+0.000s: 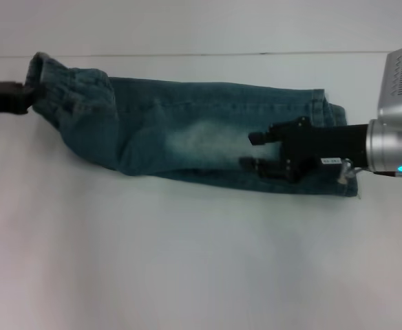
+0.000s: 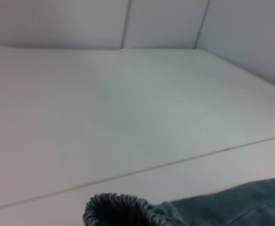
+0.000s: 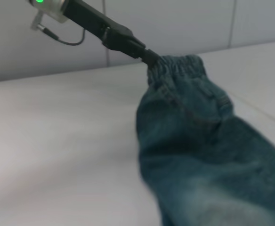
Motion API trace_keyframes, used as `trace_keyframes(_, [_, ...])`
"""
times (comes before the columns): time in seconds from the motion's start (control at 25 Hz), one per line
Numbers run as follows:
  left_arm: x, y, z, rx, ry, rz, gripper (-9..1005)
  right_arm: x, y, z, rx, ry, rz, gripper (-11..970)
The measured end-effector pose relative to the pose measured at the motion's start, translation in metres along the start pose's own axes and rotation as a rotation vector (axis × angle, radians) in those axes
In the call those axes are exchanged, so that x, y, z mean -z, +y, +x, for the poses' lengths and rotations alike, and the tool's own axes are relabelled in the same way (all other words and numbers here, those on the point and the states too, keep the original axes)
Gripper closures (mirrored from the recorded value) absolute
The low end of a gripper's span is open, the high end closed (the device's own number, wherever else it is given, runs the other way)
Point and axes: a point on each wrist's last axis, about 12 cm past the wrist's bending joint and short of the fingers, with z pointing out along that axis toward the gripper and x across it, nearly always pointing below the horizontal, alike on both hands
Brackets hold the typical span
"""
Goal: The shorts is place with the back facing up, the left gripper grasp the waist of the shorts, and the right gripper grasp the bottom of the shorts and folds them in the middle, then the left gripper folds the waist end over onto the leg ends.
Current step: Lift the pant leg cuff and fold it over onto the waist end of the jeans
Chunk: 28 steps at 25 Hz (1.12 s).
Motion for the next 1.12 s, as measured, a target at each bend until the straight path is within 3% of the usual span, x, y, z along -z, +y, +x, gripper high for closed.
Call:
trace_keyframes(0.32, [-0.001,-0.014,-0.034,-0.062,-0.033,0.108,979,-0.027,0.000,0.014,-0.030,-0.147,0.206,452])
trace_keyframes(0.56, [-0.004,-0.031,-0.065,-0.120,-0.062,0.202,978,-0.059,0.009,0.022,-0.037,-0.167,0.364,707])
trace_keyframes(0.64, [-0.006,-0.036,-0.076,-0.136,-0.069,0.229,978,-0.067,0.012,0.021,-0.039,-0.166,0.404,913])
trace_keyframes(0.84, [-0.011,-0.049,-0.096,-0.164,-0.076,0.284,979,-0.079,0.016,0.014,-0.086,-0.189,0.461,952])
trace_keyframes(1.12, [-0.013,-0.065,-0.122,-0.194,-0.084,0.360,978,-0.106,0.028,0.000,-0.055,-0.138,0.450,954])
